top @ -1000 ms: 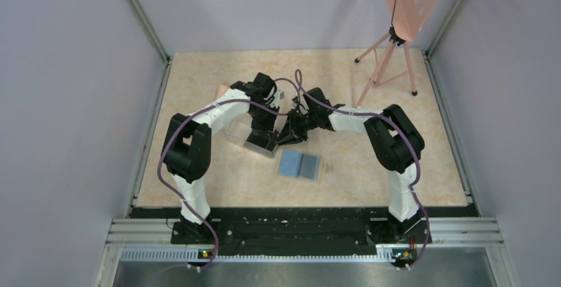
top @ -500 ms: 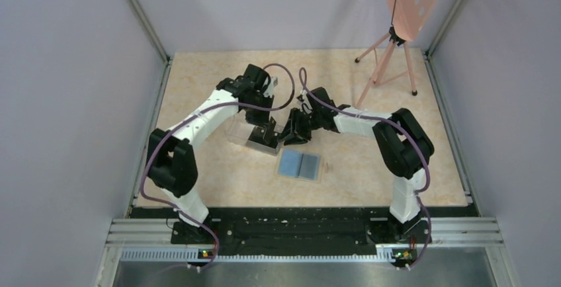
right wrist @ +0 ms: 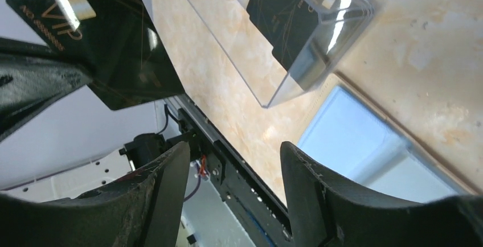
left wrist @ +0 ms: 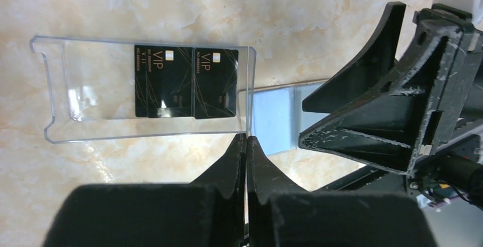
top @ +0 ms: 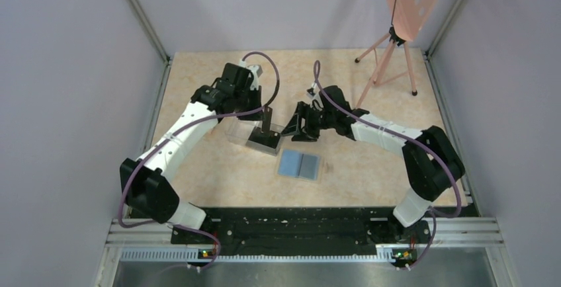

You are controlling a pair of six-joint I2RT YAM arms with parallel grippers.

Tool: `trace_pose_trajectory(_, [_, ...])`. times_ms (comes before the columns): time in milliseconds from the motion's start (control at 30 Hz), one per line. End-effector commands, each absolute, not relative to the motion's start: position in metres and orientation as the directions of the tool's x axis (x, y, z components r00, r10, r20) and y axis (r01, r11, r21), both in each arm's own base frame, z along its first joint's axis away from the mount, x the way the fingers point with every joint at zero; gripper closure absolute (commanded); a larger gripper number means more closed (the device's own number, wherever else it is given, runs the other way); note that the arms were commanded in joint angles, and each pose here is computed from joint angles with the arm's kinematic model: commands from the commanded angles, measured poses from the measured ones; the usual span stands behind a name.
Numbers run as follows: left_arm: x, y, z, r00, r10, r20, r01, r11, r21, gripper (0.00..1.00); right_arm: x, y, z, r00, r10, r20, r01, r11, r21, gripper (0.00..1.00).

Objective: Put the credit cards into the card holder
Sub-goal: Pick up the credit card from the storage box, then insert the credit card into the card holder.

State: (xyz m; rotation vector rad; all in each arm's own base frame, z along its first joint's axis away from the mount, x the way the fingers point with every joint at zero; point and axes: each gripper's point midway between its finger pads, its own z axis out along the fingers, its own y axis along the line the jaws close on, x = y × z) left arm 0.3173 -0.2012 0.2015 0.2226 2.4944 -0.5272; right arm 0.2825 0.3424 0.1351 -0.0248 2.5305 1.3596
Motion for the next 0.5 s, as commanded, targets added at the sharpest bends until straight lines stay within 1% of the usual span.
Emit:
trace_pose_trajectory(0, [0.316,-0.208,0.224,-0.806,-0.053,-0.589,0.267,0.856,-0.442,1.0,0.284,0.331,0.167,-0.927,0.161,-0.339,-0.211,0.524,0.825,0.39])
trace_pose_trajectory(100, [0.312,-0.214,0.231,-0.819,-0.095,-0.565,0.276,0.799,-0.534,1.0,0.28,0.323,0.181,-0.909,0.187,-0.371,-0.238,0.498,0.834,0.36])
trace_pose_trajectory(233, [0.305,-0.223,0.246,-0.832,-0.135,-0.538,0.316,0.683,-0.659,1.0,0.274,0.31,0.193,-0.899,0.221,-0.378,-0.247,0.455,0.855,0.34])
trace_pose_trajectory(367, [0.296,-0.233,0.261,-0.844,-0.148,-0.516,0.359,0.558,-0.748,1.0,0.269,0.31,0.209,-0.892,0.237,-0.384,-0.282,0.371,0.885,0.34])
trace_pose_trajectory(467, [0.286,-0.242,0.271,-0.858,-0.123,-0.499,0.398,0.455,-0.797,1.0,0.266,0.319,0.22,-0.901,0.226,-0.37,-0.3,0.291,0.909,0.34])
